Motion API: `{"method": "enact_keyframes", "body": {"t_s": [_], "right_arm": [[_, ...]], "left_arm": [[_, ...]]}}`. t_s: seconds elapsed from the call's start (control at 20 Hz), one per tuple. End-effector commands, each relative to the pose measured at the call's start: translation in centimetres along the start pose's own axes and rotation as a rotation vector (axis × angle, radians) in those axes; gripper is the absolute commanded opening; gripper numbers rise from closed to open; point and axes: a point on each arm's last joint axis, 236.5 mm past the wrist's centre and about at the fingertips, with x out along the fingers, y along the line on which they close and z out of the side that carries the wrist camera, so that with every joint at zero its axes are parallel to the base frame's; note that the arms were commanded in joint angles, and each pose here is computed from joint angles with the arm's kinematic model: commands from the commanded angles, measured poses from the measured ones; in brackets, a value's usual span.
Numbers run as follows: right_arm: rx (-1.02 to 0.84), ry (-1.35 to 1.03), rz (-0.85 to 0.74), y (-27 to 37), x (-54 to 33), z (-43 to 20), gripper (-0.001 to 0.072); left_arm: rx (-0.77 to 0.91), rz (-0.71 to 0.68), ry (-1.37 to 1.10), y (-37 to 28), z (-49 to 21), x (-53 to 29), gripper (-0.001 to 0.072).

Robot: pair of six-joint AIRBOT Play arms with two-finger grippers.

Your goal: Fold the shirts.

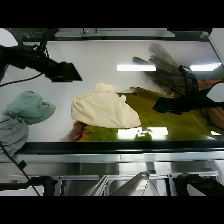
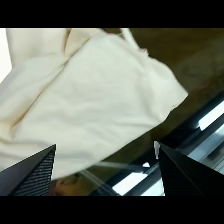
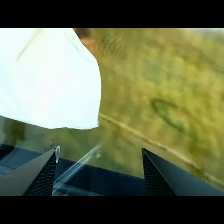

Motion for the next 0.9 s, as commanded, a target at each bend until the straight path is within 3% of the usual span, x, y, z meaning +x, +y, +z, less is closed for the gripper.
{"method": "enact_keyframes", "body": {"t_s": [0.0,0.25,0.4,0.7,0.75,0.8,0.85], "right_arm": [[-0.057,0.092,0.053,-0.3,4.3,-0.4,0.0586],[-0.009,0.103,0.442,5.5,11.0,1.1,0.0586],[0.024,0.043,0.451,6.1,13.6,3.3,0.0585],[-0.102,0.084,0.49,12.0,17.8,4.5,0.0578],[-0.12,0.091,0.502,12.9,18.2,4.6,0.0572],[-0.137,0.094,0.512,13.6,18.2,4.7,0.0565],[-0.15,0.093,0.523,14.0,17.8,4.9,0.0371]], "left_arm": [[-0.144,0.049,0.125,4.7,-8.0,1.0,0.0712],[-0.282,0.084,0.001,11.4,-12.3,6.2,0.0701],[-0.308,0.063,0.06,13.4,-12.6,8.8,0.0702],[-0.271,-0.02,0.153,12.6,-10.7,13.4,0.0683],[-0.255,-0.022,0.16,12.2,-10.4,13.8,0.057],[-0.235,-0.028,0.167,11.7,-9.9,13.9,0.0406],[-0.219,-0.032,0.166,11.3,-9.5,13.7,0.0223]]}}
